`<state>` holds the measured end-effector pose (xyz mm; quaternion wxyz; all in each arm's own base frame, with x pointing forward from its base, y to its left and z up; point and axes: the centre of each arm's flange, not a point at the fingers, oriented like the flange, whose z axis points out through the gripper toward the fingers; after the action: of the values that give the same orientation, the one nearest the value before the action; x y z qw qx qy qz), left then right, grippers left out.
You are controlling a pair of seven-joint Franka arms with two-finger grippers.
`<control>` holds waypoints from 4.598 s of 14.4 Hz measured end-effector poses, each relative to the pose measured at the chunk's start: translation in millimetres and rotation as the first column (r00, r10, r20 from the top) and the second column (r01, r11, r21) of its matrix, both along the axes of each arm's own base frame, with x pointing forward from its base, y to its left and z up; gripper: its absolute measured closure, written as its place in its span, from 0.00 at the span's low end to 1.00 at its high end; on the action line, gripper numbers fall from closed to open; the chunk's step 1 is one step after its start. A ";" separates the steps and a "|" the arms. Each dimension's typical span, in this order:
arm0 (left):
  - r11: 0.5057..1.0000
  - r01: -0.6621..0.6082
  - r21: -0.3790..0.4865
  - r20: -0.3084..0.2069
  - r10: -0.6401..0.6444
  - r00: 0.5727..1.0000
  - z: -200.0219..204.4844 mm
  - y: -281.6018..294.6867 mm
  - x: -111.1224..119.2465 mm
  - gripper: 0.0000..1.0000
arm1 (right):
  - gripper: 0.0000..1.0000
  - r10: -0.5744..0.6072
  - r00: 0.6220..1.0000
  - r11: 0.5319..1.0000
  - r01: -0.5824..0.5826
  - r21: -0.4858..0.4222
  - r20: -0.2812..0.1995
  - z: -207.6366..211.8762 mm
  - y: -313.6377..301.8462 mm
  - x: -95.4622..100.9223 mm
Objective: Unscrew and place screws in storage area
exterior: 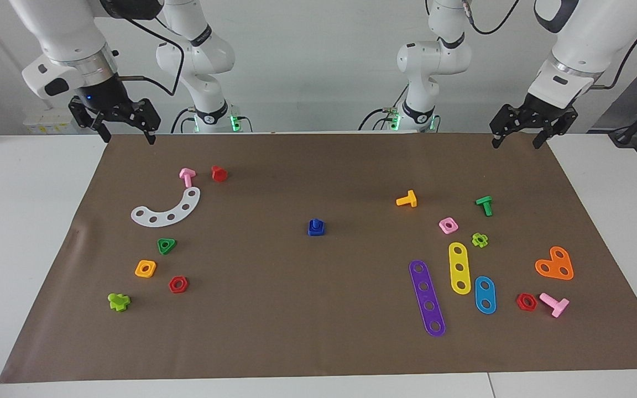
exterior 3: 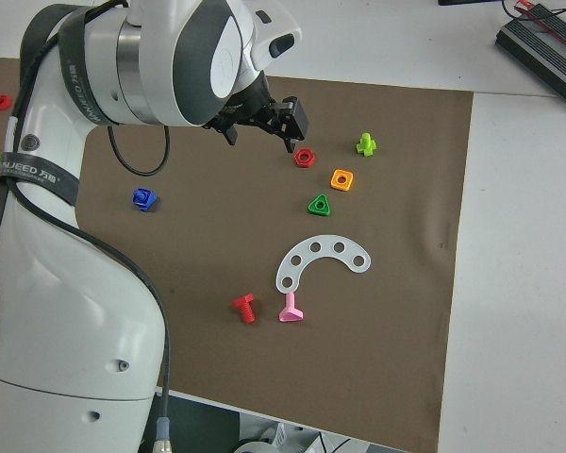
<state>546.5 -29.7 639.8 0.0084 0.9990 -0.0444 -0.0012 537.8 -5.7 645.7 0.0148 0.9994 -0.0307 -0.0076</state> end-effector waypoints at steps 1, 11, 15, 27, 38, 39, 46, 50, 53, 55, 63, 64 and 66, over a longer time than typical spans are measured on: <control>1.000 0.000 0.000 0.000 0.000 1.000 0.0 0.0 0.0 0.00 | 0.00 0.000 1.000 1.000 0.000 0.000 0.000 0.0 0.0 0.0; 1.000 0.017 0.000 -0.001 -0.017 1.000 -1.3 -9.4 -0.4 0.00 | 0.00 0.000 1.000 1.000 0.000 0.000 0.000 0.0 0.0 0.0; 0.999 0.054 -0.003 0.020 -0.053 0.998 -7.7 -34.0 1.4 0.00 | 0.00 0.000 1.000 1.000 0.000 0.000 0.000 0.0 0.0 0.0; 0.994 0.101 -0.028 0.078 -0.099 0.992 -57.9 -193.5 -16.8 0.00 | 0.00 0.000 1.000 1.000 0.000 0.000 0.000 0.0 0.0 0.0; 0.995 0.082 -0.052 0.076 -0.078 0.994 -151.5 -312.8 -26.0 0.00 | 0.00 0.000 1.000 1.000 0.000 0.000 0.000 0.0 0.0 0.0; 0.995 0.087 -0.053 0.078 -0.082 0.994 -156.7 -316.6 -27.4 0.00 | 0.00 0.000 1.000 1.000 0.000 0.000 0.000 0.0 0.0 0.0; 0.993 0.108 -0.054 0.070 -0.104 0.992 -211.6 -355.7 -36.1 0.00 | 0.00 0.000 1.000 1.000 0.000 0.000 0.000 0.0 0.0 0.0; 0.994 0.097 -0.050 0.072 -0.094 0.993 -252.2 -381.6 -40.0 0.00 | 0.00 0.000 1.000 1.000 0.000 0.000 0.000 0.0 0.0 0.0; 0.995 0.088 -0.051 0.073 -0.084 0.994 -276.8 -394.0 -41.6 0.00 | 0.00 0.000 1.000 1.000 0.000 0.000 0.000 0.0 0.0 0.0; 0.995 0.083 -0.058 0.081 -0.078 0.994 -289.1 -401.6 -42.8 0.00 | 0.00 0.000 1.000 1.000 0.000 0.000 0.000 0.0 0.0 0.0; 0.996 0.060 -0.073 0.098 -0.053 0.994 -316.0 -415.4 -45.4 0.09 | 0.00 0.000 1.000 1.000 0.000 0.000 0.000 0.0 0.0 0.0; 0.996 0.059 -0.074 0.099 -0.052 0.994 -317.9 -415.4 -45.2 0.10 | 0.00 0.000 1.000 1.000 0.000 0.000 0.000 0.0 0.0 0.0; 0.995 0.058 -0.078 0.105 -0.050 0.993 -323.1 -414.9 -45.8 0.11 | 0.00 0.000 1.000 1.000 0.000 0.000 0.000 0.0 0.0 0.0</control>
<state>500.8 -444.6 316.7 0.0466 0.9950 -0.0718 0.0517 537.8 -5.7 645.7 0.0148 0.9994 -0.0307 -0.0075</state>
